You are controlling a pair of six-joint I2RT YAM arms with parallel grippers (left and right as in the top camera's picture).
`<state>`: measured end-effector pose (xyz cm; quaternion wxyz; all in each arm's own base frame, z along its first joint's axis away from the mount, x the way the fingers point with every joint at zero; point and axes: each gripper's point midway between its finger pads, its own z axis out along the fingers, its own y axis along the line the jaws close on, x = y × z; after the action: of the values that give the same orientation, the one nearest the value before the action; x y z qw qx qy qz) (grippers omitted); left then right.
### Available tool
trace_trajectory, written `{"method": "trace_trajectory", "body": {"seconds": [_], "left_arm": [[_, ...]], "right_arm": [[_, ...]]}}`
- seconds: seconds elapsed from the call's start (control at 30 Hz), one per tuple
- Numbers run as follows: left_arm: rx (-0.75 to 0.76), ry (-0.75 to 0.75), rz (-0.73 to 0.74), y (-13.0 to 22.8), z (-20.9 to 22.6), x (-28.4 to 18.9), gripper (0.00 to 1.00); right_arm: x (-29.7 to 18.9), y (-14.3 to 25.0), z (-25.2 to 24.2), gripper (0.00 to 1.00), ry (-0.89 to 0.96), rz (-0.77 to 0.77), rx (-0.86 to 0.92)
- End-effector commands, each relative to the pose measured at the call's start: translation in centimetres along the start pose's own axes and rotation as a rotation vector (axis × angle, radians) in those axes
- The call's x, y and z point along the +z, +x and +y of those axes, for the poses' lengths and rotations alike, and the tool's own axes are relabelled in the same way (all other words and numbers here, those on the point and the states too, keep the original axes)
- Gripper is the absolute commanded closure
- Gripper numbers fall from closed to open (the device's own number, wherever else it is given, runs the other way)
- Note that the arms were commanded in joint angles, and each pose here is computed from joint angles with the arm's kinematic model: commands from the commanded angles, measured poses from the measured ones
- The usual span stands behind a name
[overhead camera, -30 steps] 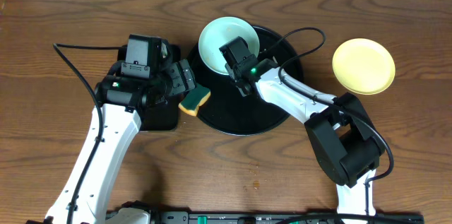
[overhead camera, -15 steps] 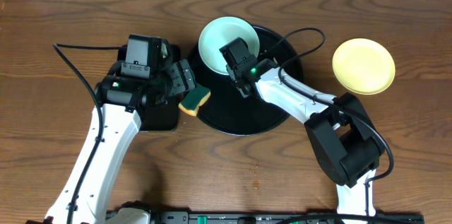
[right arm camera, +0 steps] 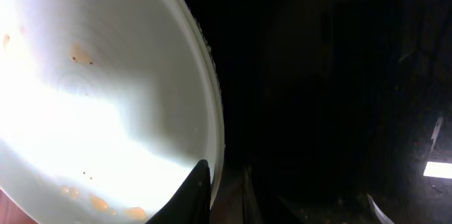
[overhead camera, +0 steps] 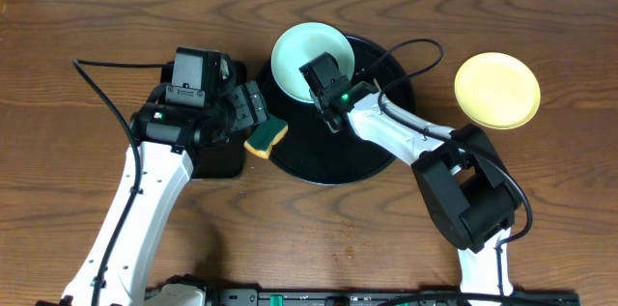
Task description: Clean dirty plates on tray and stack at the side
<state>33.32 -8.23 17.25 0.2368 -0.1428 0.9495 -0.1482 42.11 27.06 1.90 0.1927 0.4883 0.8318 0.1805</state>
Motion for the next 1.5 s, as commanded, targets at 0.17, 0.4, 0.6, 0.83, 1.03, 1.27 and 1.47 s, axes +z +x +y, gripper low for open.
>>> {"method": "trace_trajectory", "body": {"seconds": [0.17, 0.4, 0.6, 0.83, 1.03, 1.27, 1.47], "left_arm": [[0.001, -0.006, -0.017, -0.5, 0.1, -0.3, 0.1], [0.001, -0.006, -0.017, -0.5, 0.1, -0.3, 0.1], [0.001, -0.007, -0.017, -0.5, 0.1, -0.3, 0.1], [0.001, -0.006, -0.017, -0.5, 0.1, -0.3, 0.1], [0.001, -0.006, -0.017, -0.5, 0.1, -0.3, 0.1], [0.001, -0.006, -0.017, -0.5, 0.1, -0.3, 0.1], [0.001, -0.006, -0.017, -0.5, 0.1, -0.3, 0.1]], "right_arm": [[0.5, -0.9, -0.1, 0.97, 0.003, -0.05, 0.01], [0.1, -1.4, 1.1, 0.99, -0.035, -0.056, -0.032], [-1.9, -2.5, 2.2, 0.99, -0.06, -0.075, -0.135], [-3.5, -5.1, 2.1, 0.99, -0.034, -0.063, -0.306], [-4.0, -7.2, 1.5, 0.99, -0.024, 0.028, -0.365], [-3.9, -10.0, -0.9, 0.99, 0.043, 0.09, -0.513], [-3.8, -10.4, -0.1, 0.79, -0.007, 0.109, -0.563]]}}
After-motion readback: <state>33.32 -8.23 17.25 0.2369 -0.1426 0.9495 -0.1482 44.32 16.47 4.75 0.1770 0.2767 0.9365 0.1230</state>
